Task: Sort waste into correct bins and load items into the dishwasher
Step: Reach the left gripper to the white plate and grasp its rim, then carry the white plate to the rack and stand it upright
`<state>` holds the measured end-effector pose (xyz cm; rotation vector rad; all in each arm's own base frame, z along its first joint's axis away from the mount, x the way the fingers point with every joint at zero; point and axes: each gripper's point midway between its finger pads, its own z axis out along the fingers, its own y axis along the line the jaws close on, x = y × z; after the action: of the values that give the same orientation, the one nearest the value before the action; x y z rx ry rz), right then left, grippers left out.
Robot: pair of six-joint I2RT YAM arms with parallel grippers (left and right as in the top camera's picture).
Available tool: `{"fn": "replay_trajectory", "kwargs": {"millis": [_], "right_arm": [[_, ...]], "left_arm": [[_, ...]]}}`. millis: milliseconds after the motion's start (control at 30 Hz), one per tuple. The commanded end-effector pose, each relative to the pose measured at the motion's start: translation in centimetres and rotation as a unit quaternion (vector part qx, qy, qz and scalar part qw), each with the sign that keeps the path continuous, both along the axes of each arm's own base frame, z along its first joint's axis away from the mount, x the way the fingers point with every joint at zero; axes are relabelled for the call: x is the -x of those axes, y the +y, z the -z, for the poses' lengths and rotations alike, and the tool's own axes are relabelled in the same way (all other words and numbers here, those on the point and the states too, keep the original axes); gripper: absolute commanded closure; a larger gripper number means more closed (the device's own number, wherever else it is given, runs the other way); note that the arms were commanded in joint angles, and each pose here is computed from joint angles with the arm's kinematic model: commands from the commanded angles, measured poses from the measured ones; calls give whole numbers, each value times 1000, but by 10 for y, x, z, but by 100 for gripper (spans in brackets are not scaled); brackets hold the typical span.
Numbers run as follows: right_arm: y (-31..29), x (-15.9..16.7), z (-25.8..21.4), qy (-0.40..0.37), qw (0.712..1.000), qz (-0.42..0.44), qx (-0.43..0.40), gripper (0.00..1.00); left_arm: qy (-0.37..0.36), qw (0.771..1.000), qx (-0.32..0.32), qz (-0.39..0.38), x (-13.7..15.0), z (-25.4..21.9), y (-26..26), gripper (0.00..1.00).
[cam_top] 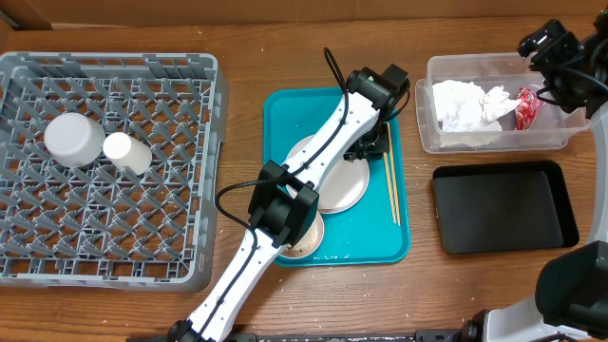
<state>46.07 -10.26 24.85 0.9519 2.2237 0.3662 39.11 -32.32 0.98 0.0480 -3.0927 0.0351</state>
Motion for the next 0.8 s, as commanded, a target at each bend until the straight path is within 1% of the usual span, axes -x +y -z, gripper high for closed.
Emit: {"fn": "replay_trajectory", "kwargs": {"millis": [0,67,100,133,300,433,533,633,767], "right_arm": [[-3,1,-12,-13,1000,9,8,0],[-3,2,-12,-12,1000,9,7,0],[-3,2,-12,-11,1000,9,7,0],[-3,2,-12,-11,1000,9,7,0],[-3,2,-12,-12,1000,9,7,0],[-3,2,-12,-11,1000,9,7,0],[-3,2,-11,-11,1000,9,7,0],[-3,3,-11,-9,1000,9,6,0],[-2,3,-11,-8,1000,8,6,0]], "left_arm": [[8,1000,-16,-5,2,17,3,75],[8,1000,-16,-5,2,17,3,85],[8,1000,-16,-4,2,17,3,93],[7,1000,-14,-1,0,16,4,96],[-11,1000,0,18,-8,4,0,96],[-48,997,26,48,-19,-30,-7,96],[-92,991,55,83,-27,-74,-10,96],[-155,976,84,128,-37,-126,-9,96],[-213,964,100,121,-44,-188,12,96]]}}
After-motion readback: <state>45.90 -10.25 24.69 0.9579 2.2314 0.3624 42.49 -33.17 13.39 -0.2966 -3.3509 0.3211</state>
